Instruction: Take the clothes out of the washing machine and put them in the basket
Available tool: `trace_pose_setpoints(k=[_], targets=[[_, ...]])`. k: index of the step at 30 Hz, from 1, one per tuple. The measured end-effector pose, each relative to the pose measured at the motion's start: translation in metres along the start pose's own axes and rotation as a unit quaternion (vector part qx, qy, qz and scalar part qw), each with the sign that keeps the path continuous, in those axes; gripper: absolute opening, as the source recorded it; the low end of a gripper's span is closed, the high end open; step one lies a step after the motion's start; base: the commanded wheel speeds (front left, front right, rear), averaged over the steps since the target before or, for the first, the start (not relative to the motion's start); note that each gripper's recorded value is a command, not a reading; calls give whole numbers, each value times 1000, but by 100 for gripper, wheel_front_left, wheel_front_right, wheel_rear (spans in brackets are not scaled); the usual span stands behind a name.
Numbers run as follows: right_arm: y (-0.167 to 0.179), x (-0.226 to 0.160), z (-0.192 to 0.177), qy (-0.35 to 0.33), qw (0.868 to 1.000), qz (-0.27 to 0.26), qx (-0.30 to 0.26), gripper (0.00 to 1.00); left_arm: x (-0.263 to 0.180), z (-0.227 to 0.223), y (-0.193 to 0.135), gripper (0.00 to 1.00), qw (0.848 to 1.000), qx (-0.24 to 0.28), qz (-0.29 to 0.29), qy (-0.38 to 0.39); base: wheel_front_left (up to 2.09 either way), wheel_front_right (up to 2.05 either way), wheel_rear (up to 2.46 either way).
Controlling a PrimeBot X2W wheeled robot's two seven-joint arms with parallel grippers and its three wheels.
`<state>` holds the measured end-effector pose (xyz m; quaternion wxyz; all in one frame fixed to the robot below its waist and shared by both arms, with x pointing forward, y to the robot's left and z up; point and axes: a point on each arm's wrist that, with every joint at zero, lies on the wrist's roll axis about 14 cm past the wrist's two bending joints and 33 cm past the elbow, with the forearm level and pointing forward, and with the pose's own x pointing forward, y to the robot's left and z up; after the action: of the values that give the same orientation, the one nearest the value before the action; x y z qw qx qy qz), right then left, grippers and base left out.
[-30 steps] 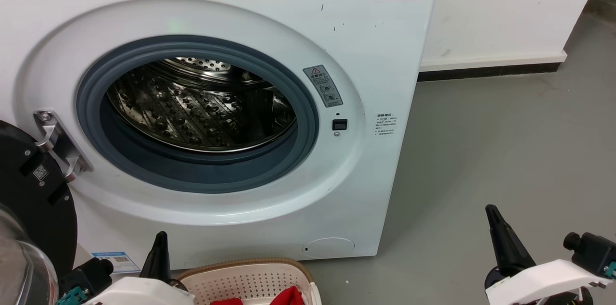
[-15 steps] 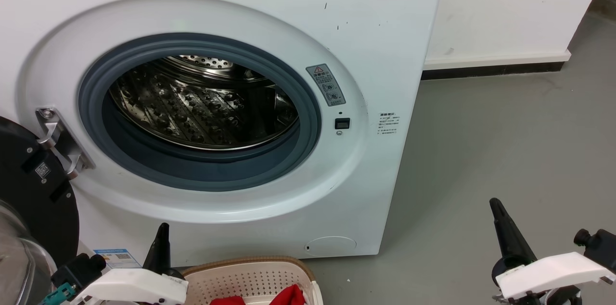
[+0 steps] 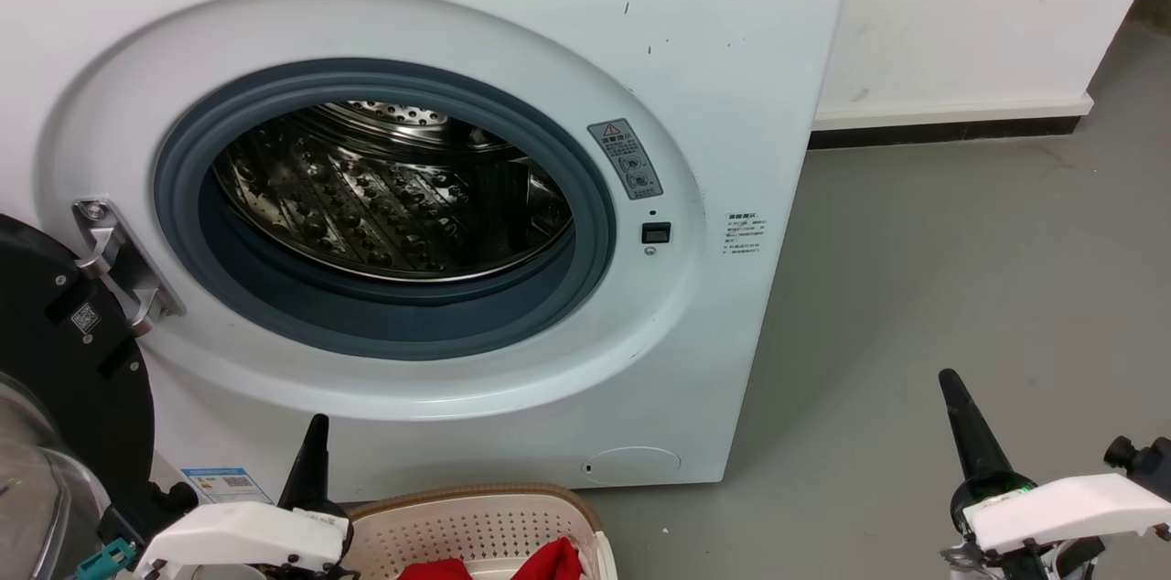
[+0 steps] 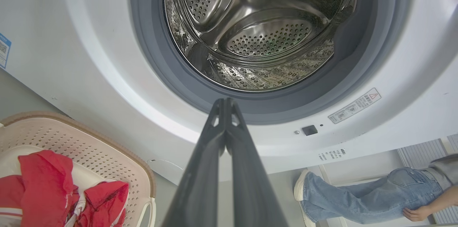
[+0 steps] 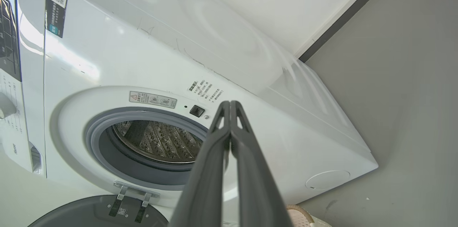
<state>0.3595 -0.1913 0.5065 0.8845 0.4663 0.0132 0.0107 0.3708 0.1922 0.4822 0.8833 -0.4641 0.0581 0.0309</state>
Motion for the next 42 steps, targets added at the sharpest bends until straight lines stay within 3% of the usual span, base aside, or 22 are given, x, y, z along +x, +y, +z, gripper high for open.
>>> trace_pose_setpoints(k=[23,42], targets=[[-3,11,3,-6,993,-3,120,0,6,6,-5,0,992,-121,-17,-2,0,0,0],[-7,18,5,-10,978,-6,207,0,10,11,-10,0,977,-211,-36,-8,0,0,0]])
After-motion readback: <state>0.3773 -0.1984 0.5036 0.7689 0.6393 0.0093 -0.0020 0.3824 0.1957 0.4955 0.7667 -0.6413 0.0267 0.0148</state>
